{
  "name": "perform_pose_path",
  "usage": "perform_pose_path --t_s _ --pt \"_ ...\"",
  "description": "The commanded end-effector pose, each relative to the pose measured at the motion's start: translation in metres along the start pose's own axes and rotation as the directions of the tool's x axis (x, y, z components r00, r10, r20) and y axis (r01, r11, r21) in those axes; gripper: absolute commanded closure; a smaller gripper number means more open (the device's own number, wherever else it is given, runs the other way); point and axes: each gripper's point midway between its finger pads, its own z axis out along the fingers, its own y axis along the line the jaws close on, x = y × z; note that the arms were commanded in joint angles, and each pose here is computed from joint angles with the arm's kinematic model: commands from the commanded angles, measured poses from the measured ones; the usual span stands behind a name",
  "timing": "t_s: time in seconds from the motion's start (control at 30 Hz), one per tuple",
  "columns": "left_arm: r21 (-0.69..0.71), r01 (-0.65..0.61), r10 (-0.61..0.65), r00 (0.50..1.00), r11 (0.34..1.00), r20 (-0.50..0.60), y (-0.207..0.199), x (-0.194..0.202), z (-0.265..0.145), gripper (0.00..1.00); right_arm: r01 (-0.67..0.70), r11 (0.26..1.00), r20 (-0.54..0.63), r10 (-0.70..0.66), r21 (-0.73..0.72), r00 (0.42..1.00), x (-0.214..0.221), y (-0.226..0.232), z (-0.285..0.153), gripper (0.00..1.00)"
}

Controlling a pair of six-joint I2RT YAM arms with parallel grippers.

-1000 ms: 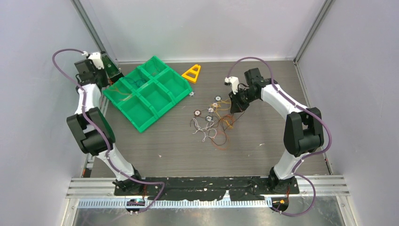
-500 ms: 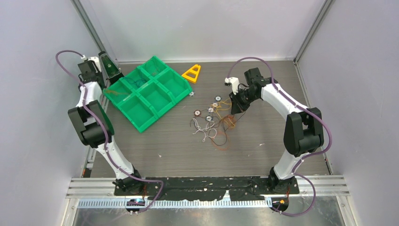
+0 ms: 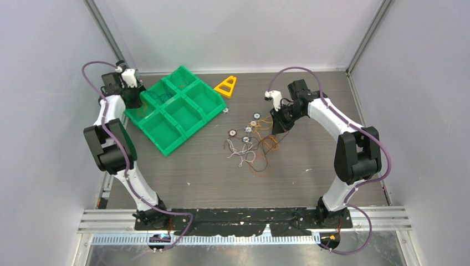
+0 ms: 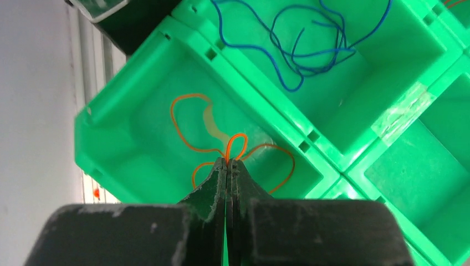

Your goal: Untangle the cables

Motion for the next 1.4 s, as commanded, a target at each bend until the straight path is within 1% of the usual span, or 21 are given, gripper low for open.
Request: perform_pose_path --t_s 0.0,0.07,0.1,0.17,0.27,0.33,0.4,0.5,0.6,0.7,0.73,0.8,0.87,0.9,0.97,1.07,1.1,1.17,1.23,1.27,1.37 --pt "-0.008 0.088 -0.088 0.993 0.996 -0.077 0.003 0.018 -0.012 1.0 0.035 0.999 0.066 -0.035 -0.003 0.997 -0.021 0.009 -0.018 0.94" --pt "-0.042 0.121 -0.124 0.988 0.992 -0.096 0.009 0.021 -0.015 0.97 0.039 0.999 0.074 -0.038 -0.011 0.997 -0.023 0.012 -0.02 0.95" --pt "-0.038 0.13 -0.133 0.986 0.991 -0.101 0.009 0.021 -0.018 0.88 0.041 0.999 0.076 -0.04 -0.014 0.996 -0.023 0.013 -0.021 0.95" --pt "-0.013 0.123 -0.123 0.989 0.992 -0.082 0.004 0.013 -0.028 0.6 0.045 0.999 0.088 -0.042 -0.029 0.995 -0.025 0.017 -0.024 0.95" --pt "0.039 0.096 -0.098 0.995 0.995 0.03 -0.011 -0.012 -0.053 0.28 0.058 0.996 0.137 -0.048 -0.069 0.989 -0.035 0.03 -0.031 0.95" --pt "0.058 0.09 -0.096 0.99 0.994 0.107 -0.018 -0.03 -0.069 0.13 0.067 0.994 0.183 -0.049 -0.089 0.982 -0.046 0.037 -0.038 0.95" --pt "0.104 0.075 -0.091 0.982 0.992 0.165 -0.03 -0.047 -0.087 0.01 0.082 0.991 0.238 -0.055 -0.106 0.97 -0.061 0.045 -0.047 0.95" --pt "0.185 0.018 -0.068 0.961 0.982 0.266 -0.056 -0.073 -0.115 0.01 0.114 0.985 0.329 -0.066 -0.13 0.942 -0.09 0.062 -0.065 0.95" --pt "0.28 -0.115 0.01 0.936 0.953 0.353 -0.101 -0.088 -0.145 0.0 0.172 0.972 0.419 -0.09 -0.161 0.904 -0.117 0.089 -0.09 0.95" --pt "0.387 -0.309 0.123 0.892 0.869 0.436 -0.166 -0.084 -0.176 0.0 0.203 0.964 0.517 -0.087 -0.172 0.852 -0.143 0.114 -0.123 0.95" --pt "0.424 -0.352 0.143 0.882 0.835 0.45 -0.188 -0.077 -0.184 0.01 0.18 0.967 0.527 -0.059 -0.18 0.848 -0.147 0.118 -0.129 0.95" --pt "0.531 -0.429 0.167 0.867 0.731 0.47 -0.242 -0.056 -0.199 0.01 0.151 0.975 0.55 -0.037 -0.163 0.834 -0.153 0.119 -0.138 0.95" --pt "0.601 -0.493 0.199 0.849 0.629 0.489 -0.287 -0.029 -0.211 0.0 0.063 0.992 0.543 0.008 -0.111 0.84 -0.151 0.104 -0.133 0.95" --pt "0.622 -0.517 0.214 0.841 0.589 0.496 -0.306 -0.014 -0.214 0.0 -0.017 0.999 0.534 0.031 -0.032 0.845 -0.147 0.081 -0.122 0.95" --pt "0.659 -0.549 0.24 0.83 0.514 0.504 -0.337 0.013 -0.218 0.01 -0.146 0.989 0.539 0.11 0.024 0.835 -0.142 0.046 -0.109 0.95" --pt "0.727 -0.575 0.311 0.817 0.375 0.486 -0.381 0.064 -0.226 0.15 -0.351 0.934 0.58 0.249 0.069 0.776 -0.135 -0.015 -0.112 0.94" --pt "0.734 -0.594 0.344 0.8 0.33 0.492 -0.394 0.08 -0.23 0.21 -0.413 0.906 0.593 0.284 0.092 0.754 -0.129 -0.04 -0.115 0.94" --pt "0.723 -0.655 0.419 0.733 0.22 0.537 -0.419 0.117 -0.237 0.29 -0.485 0.866 0.593 0.329 0.122 0.735 -0.117 -0.067 -0.115 0.95" --pt "0.687 -0.714 0.472 0.656 0.134 0.59 -0.439 0.145 -0.236 0.35 -0.504 0.848 0.54 0.351 0.162 0.765 -0.098 -0.08 -0.1 0.95" --pt "0.679 -0.726 0.49 0.634 0.109 0.598 -0.447 0.155 -0.232 0.38 -0.507 0.845 0.486 0.376 0.171 0.789 -0.082 -0.083 -0.086 0.95" --pt "0.705 -0.707 0.539 0.616 0.056 0.574 -0.477 0.179 -0.216 0.45 -0.523 0.833 0.38 0.432 0.18 0.818 -0.043 -0.083 -0.055 0.95"
